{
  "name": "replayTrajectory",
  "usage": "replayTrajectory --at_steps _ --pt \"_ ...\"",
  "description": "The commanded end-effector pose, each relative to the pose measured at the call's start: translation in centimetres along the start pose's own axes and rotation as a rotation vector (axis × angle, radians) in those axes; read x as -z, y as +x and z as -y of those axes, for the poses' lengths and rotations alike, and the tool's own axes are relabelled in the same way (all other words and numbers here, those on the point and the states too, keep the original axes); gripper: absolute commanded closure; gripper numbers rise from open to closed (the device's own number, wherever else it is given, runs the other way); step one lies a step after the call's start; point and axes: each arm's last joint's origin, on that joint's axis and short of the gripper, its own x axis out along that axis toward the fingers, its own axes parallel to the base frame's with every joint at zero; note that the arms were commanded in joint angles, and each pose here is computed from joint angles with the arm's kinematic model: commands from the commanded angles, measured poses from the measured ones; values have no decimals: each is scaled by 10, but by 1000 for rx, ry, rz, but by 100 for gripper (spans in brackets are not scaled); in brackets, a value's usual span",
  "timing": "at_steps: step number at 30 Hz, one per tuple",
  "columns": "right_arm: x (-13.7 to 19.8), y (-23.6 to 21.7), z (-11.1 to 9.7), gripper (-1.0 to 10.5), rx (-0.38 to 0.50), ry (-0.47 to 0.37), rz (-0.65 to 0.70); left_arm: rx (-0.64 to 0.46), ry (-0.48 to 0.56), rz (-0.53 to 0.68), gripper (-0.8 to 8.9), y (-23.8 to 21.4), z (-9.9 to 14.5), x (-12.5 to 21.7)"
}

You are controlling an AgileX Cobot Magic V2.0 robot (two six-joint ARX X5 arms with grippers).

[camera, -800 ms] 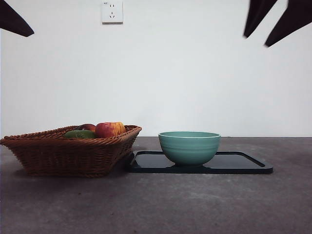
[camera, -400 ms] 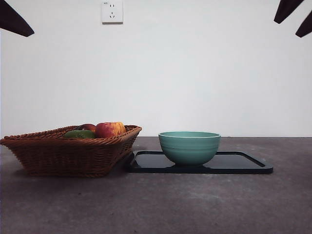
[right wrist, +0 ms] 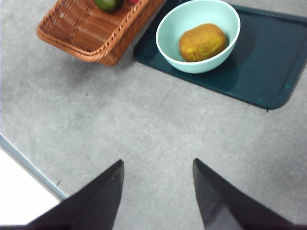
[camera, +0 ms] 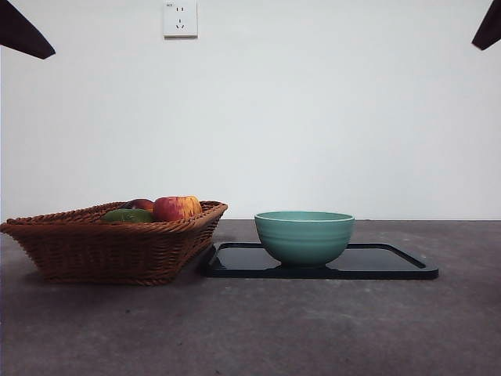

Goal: Pick up the wifruite, put it on the bowl, pick up the plate, put it on desk

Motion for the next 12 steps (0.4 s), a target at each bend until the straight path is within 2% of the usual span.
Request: replayTrajectory --at_steps 1,12 --pt "-1 -4 -2 717 -11 -26 29 11 17 10 438 0 1 -3" --pt "1 -6 -3 717 -15 -26 33 11 17 9 438 0 1 -3"
